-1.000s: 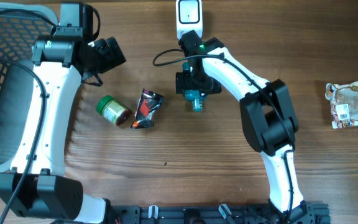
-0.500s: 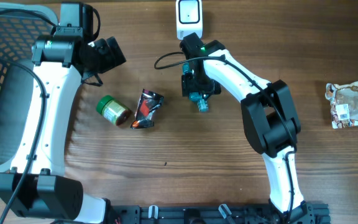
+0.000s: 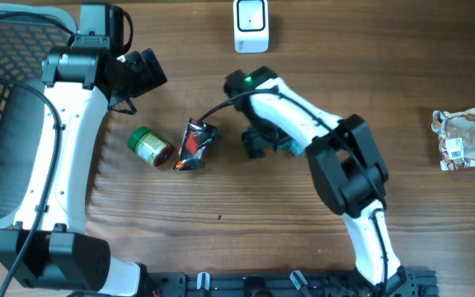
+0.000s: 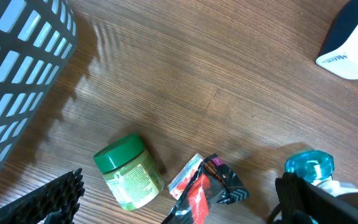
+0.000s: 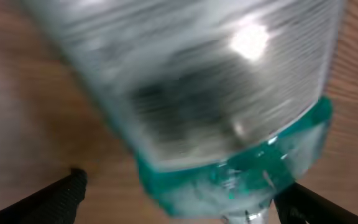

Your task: Scan the item barcode

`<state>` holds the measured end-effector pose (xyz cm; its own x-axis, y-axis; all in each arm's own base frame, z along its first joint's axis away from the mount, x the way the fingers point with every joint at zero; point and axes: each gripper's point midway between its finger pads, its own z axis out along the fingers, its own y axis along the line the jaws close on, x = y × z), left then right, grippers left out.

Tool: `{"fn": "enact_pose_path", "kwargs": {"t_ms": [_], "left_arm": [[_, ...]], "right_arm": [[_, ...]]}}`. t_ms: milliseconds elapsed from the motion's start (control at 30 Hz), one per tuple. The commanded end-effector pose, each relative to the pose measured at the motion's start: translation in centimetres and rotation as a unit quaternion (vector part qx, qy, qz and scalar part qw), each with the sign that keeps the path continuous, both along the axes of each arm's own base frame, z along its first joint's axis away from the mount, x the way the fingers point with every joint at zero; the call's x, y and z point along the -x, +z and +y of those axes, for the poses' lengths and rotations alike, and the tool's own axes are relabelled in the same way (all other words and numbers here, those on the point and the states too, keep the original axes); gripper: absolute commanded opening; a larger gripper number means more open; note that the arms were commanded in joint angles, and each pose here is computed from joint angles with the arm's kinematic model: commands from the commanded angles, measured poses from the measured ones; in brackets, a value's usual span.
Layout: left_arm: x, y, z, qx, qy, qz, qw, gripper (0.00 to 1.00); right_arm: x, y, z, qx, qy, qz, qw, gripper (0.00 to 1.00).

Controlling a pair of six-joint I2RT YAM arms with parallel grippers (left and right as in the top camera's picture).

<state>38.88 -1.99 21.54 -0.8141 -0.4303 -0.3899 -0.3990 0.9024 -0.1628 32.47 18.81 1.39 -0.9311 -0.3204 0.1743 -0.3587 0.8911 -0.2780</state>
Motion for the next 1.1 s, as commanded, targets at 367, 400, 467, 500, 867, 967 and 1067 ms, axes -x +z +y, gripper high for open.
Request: {"fn": "enact_pose_path", "kwargs": {"t_ms": [367,400,467,500,867,967,1067], "left_arm": [[0.1,0.0,0.4,-0.011,-0.005,0.0,1.0,1.0],[0.1,0.0,0.4,-0.011,-0.005,0.0,1.0,1.0],[0.1,0.0,0.4,-0.011,-0.005,0.0,1.0,1.0],[0.1,0.0,0.4,-0.011,-0.005,0.0,1.0,1.0],[0.1,0.0,0.4,-0.011,-0.005,0.0,1.0,1.0],[0.1,0.0,0.4,-0.011,-0.005,0.0,1.0,1.0],[0.1,0.0,0.4,-0.011,-0.005,0.0,1.0,1.0]], "right_arm": [[7.1,13.5,3.6,-0.043,-0.782,-0.001,0.621,1.0],[6.6,13.2,3.7,-0.04,-0.803,-0.011,0.594,1.0],[3.0,12.0,5.2,-0.117,-0.803,-0.022,0.584,1.0],[2.0,11.3,5.6,-0.137,-0.802,-0.024,0.581,1.0],[-0.5,4.8,5.4,-0.195,-0.833,0.155,0.493,1.0],[-3.3,6.2,7.1,-0.29,-0.789,0.162,0.516,1.0],[-3.4,6.7,7.5,-0.297,-0.788,0.167,0.513,1.0]]}}
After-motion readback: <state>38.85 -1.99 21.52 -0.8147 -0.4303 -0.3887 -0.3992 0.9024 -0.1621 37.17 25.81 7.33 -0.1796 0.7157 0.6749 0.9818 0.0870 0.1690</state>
